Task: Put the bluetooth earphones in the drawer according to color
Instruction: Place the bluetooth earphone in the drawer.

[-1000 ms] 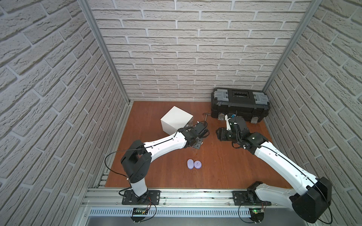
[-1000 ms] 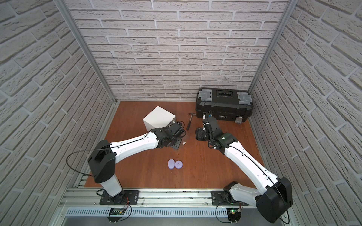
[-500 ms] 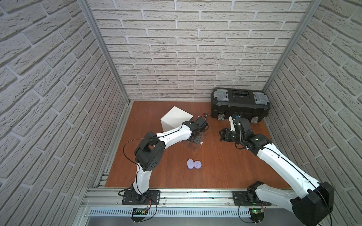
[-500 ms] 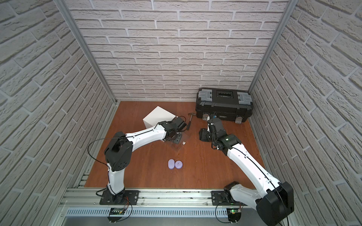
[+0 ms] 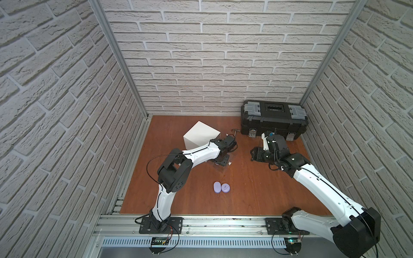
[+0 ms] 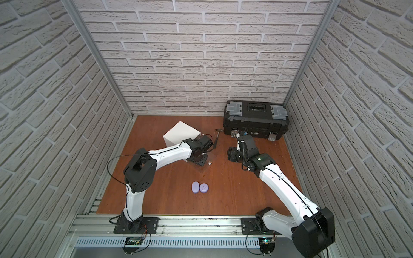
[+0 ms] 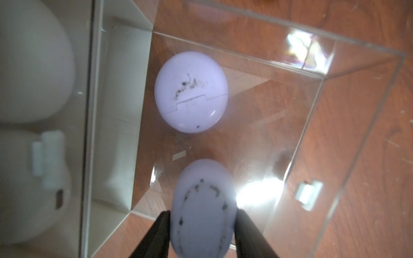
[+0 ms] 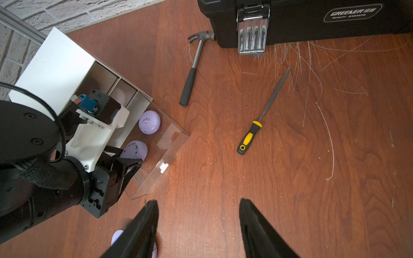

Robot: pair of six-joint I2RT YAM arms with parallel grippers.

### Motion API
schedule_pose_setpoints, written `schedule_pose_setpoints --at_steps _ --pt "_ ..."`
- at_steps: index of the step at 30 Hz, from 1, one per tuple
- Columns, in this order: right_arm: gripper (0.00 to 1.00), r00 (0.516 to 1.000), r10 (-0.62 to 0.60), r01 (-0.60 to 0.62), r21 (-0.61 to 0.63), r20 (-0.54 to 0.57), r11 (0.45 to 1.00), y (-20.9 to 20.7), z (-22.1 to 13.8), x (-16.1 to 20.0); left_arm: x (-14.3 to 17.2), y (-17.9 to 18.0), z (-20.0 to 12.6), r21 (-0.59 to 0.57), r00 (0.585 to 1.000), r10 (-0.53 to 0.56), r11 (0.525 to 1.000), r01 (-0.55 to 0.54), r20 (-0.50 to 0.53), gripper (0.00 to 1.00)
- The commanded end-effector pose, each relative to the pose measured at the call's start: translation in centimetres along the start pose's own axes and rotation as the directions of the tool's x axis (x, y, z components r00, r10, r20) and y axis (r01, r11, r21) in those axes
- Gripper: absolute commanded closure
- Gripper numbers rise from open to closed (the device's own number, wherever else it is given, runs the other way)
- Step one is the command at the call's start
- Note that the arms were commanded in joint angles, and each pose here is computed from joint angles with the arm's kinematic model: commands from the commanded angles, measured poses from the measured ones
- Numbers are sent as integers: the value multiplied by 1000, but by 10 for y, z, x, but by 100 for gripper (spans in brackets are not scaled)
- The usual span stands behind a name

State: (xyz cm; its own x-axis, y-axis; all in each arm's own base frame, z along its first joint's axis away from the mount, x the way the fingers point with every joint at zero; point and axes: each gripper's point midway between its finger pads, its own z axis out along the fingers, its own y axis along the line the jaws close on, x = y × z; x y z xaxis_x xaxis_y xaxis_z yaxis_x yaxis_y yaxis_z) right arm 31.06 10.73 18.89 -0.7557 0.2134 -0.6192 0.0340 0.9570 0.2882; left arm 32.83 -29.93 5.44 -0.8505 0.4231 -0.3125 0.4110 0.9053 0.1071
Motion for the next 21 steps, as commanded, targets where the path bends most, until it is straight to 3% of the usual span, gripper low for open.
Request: schedule_pose_setpoints --at_steps 1,8,11,15,21 --pt "38 1000 7 -7 -17 28 1000 2 0 -7 6 2 4 0 999 2 1000 -2 -32 49" --pt "38 999 12 -11 -20 41 1000 1 -4 -8 5 4 1 -3 1000 -2 1000 2 -29 44" --pt "38 999 6 -5 -32 47 999 3 -9 -9 -4 5 -14 -4 1000 0 1000 0 16 40" --pt "38 1000 -2 3 -85 20 996 12 -12 -4 -25 3 -57 10 992 18 1000 -19 126 31" --pt "39 993 15 -36 -184 -116 982 27 -3 28 -46 13 -143 8 949 2 1000 -4 315 16"
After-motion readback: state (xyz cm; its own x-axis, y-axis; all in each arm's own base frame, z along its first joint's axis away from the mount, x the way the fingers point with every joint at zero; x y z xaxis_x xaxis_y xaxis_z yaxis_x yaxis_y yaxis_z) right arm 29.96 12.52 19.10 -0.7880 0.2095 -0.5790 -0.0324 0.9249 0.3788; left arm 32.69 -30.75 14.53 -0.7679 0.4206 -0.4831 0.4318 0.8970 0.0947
